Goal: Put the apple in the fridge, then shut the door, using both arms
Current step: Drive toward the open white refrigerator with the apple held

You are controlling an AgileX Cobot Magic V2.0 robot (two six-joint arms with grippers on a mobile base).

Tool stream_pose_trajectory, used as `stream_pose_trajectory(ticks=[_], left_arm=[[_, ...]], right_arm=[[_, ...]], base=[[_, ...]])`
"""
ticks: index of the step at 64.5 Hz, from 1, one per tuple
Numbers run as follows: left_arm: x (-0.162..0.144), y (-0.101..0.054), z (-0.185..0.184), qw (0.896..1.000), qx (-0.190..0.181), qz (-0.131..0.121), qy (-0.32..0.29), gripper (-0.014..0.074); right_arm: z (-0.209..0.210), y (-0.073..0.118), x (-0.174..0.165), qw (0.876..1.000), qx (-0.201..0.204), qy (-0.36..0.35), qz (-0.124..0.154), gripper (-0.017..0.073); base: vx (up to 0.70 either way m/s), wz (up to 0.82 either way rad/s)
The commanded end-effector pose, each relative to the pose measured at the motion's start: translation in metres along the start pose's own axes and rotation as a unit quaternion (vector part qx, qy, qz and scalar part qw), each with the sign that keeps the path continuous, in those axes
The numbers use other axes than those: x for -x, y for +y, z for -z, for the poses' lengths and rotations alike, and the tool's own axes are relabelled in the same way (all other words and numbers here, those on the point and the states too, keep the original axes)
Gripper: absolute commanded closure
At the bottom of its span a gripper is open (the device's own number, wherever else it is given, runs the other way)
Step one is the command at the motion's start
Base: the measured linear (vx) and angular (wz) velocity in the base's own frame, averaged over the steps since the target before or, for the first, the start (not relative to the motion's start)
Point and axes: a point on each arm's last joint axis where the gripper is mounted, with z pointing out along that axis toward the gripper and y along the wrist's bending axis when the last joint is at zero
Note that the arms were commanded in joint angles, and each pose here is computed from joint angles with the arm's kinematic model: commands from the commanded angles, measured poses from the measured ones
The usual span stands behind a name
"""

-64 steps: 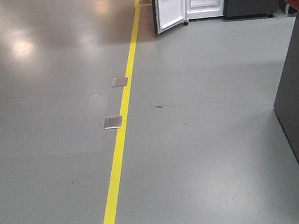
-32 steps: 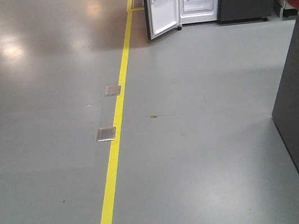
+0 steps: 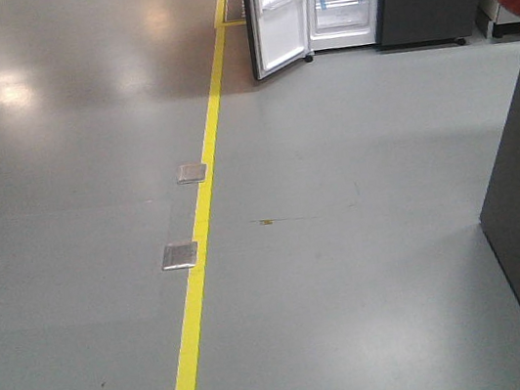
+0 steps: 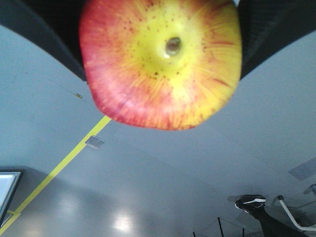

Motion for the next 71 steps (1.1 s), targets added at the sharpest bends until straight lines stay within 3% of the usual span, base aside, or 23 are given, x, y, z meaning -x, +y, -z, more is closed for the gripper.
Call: stream_pose_trajectory(ticks=[1, 71], left_arm=[[-0.0024, 0.0005, -0.0003, 1.0, -0.004, 0.006, -0.027, 0.06], [-0.0024, 0.0005, -0.0003, 1.0, -0.004, 0.006, -0.027, 0.06]], right_arm=[[0.0092, 0.0051, 0.0124, 0.999, -0.004, -0.053, 0.005, 0.0566], [0.0092, 0.0051, 0.0124, 0.999, -0.004, -0.053, 0.005, 0.0566]], base=[[0.21, 0.03], [0.2, -0.01]])
